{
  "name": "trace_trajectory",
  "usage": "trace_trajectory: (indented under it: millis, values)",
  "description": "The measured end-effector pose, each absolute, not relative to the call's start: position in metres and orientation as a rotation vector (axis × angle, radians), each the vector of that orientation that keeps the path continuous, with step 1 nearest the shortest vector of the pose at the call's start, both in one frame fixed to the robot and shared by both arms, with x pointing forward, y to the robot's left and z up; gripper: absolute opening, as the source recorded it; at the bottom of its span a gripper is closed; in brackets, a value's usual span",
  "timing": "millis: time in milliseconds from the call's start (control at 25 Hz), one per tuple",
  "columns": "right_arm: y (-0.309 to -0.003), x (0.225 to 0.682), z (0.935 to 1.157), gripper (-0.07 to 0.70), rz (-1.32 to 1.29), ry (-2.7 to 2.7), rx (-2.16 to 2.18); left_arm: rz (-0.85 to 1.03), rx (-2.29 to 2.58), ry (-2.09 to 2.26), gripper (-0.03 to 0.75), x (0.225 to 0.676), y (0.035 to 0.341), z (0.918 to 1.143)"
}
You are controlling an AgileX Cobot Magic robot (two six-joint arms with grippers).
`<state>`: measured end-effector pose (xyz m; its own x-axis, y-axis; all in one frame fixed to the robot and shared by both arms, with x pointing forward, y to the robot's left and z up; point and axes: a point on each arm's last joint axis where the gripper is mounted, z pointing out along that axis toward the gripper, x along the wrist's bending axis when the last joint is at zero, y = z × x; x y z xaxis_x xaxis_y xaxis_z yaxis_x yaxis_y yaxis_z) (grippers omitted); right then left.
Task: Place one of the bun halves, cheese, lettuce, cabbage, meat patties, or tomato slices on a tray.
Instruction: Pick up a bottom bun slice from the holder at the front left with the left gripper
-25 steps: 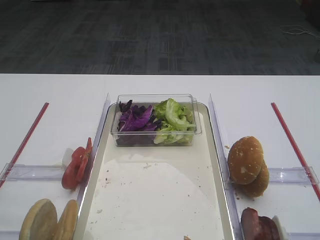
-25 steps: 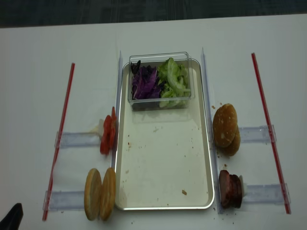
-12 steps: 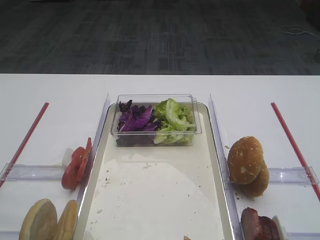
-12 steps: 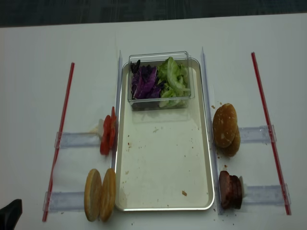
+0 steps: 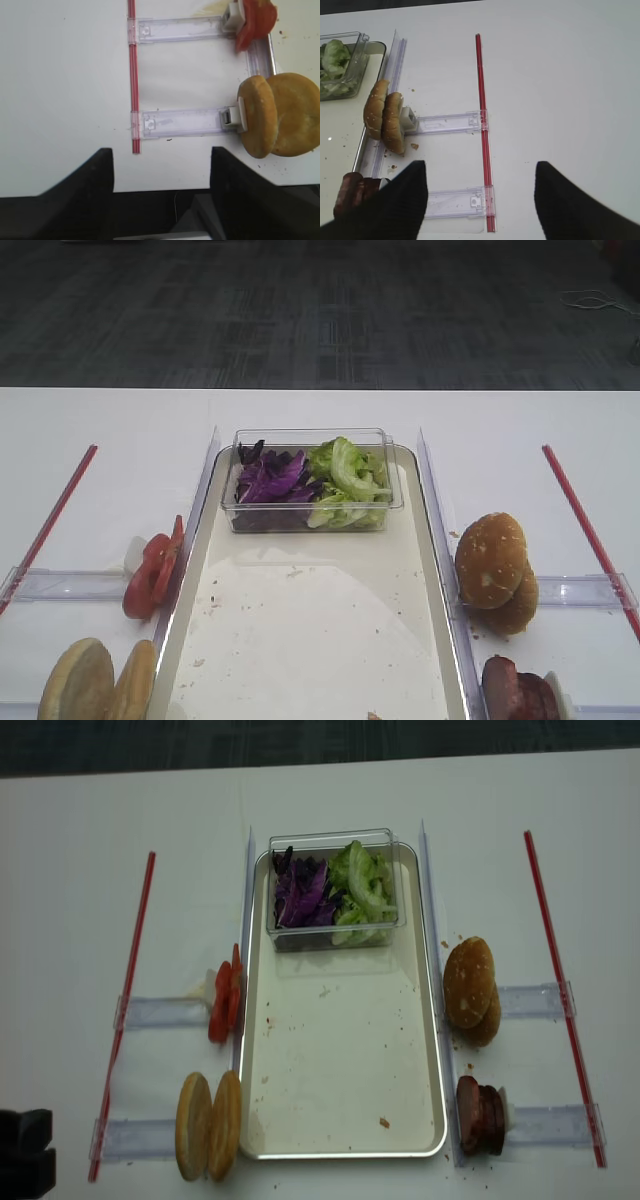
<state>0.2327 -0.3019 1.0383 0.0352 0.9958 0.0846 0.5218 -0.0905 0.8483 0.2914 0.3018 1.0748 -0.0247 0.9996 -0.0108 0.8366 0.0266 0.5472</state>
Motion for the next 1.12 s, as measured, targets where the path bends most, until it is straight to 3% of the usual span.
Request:
trace_trajectory:
  millis: [760,1120]
  values:
    - [-0.302,0.233,1.038,0.468,0.957,1.550,1.683,0.208,2.020,2.127,0.410,0.354,0.297,1.048]
    - [-0.302,0.233,1.038,0.468,0.957,1.550,1.683,0.175,2.053,2.129,0.403,0.360,0.297,1.044]
